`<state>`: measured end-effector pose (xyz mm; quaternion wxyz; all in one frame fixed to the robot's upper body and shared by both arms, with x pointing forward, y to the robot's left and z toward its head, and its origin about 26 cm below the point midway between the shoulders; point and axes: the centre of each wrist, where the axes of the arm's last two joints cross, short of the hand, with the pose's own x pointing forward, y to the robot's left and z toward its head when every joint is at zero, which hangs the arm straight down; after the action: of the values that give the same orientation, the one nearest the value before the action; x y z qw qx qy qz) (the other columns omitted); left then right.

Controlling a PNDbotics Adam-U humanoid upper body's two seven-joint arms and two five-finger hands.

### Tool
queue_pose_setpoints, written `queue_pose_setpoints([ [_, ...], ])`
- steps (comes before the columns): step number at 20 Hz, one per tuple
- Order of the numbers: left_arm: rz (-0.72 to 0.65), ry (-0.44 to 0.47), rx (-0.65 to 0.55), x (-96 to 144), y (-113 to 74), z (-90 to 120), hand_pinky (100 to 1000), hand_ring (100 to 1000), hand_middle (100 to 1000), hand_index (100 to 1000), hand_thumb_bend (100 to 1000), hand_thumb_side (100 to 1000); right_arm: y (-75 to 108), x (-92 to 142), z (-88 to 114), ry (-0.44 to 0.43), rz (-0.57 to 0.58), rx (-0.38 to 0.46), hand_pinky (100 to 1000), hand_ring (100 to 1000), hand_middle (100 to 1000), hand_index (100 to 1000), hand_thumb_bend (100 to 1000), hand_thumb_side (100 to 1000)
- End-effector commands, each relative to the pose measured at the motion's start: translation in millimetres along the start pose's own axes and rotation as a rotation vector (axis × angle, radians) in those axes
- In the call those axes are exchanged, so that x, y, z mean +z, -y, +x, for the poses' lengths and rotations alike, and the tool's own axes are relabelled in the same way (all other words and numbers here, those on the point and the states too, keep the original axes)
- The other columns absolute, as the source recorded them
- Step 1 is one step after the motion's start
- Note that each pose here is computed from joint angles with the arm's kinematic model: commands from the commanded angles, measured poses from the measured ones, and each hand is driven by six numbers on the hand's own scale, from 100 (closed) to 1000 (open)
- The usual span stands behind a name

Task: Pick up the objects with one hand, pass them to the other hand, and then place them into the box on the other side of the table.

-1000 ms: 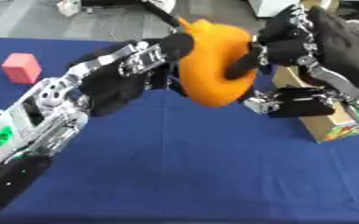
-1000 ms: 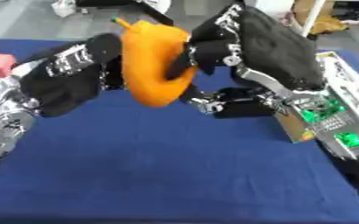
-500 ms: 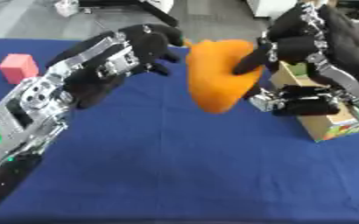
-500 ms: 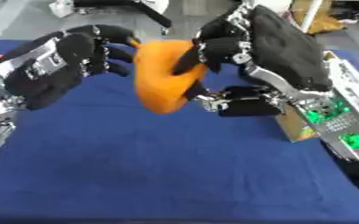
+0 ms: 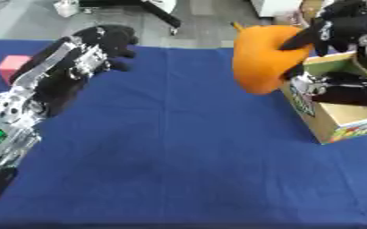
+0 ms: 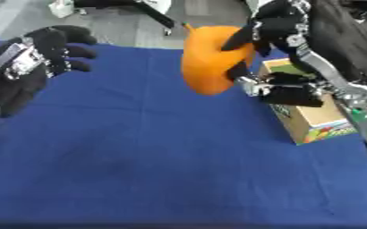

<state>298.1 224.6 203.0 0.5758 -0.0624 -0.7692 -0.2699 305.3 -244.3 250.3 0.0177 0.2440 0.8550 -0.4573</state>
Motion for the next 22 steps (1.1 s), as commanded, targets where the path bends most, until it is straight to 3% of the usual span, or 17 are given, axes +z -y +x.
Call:
queue_pose_setpoints([
  [1, 0.096, 0.027, -0.022, 6.4, -11.0, 3.8, 790, 797, 778, 860, 578, 688, 19.5, 10.6, -5.4, -0.089, -0.018, 0.059, 100, 102, 201, 438, 100, 100],
  [7, 0.189, 0.061, 0.028, 14.6, -5.8, -12.5, 779, 781, 758, 844, 553, 672, 21.8, 40.6, -6.7, -0.356, -0.045, 0.039, 100, 100, 157, 424, 100, 100],
  [16, 0.206, 0.085, 0.063, 23.2, 6.6, -30.4, 773, 762, 733, 817, 542, 662, 35.5, 44.6, -12.6, -0.65, -0.085, 0.106, 100, 110, 139, 409, 100, 100],
  [18, 0.2, 0.098, 0.067, 23.4, 10.3, -32.7, 773, 760, 730, 812, 538, 660, 35.1, 46.4, -20.9, -0.748, -0.091, 0.096, 100, 109, 128, 398, 100, 100],
  [22, 0.189, 0.118, 0.073, 23.6, 16.8, -36.2, 768, 752, 717, 807, 535, 660, 23.2, 69.2, -58.8, -0.97, -0.101, 0.068, 100, 104, 111, 382, 100, 100],
])
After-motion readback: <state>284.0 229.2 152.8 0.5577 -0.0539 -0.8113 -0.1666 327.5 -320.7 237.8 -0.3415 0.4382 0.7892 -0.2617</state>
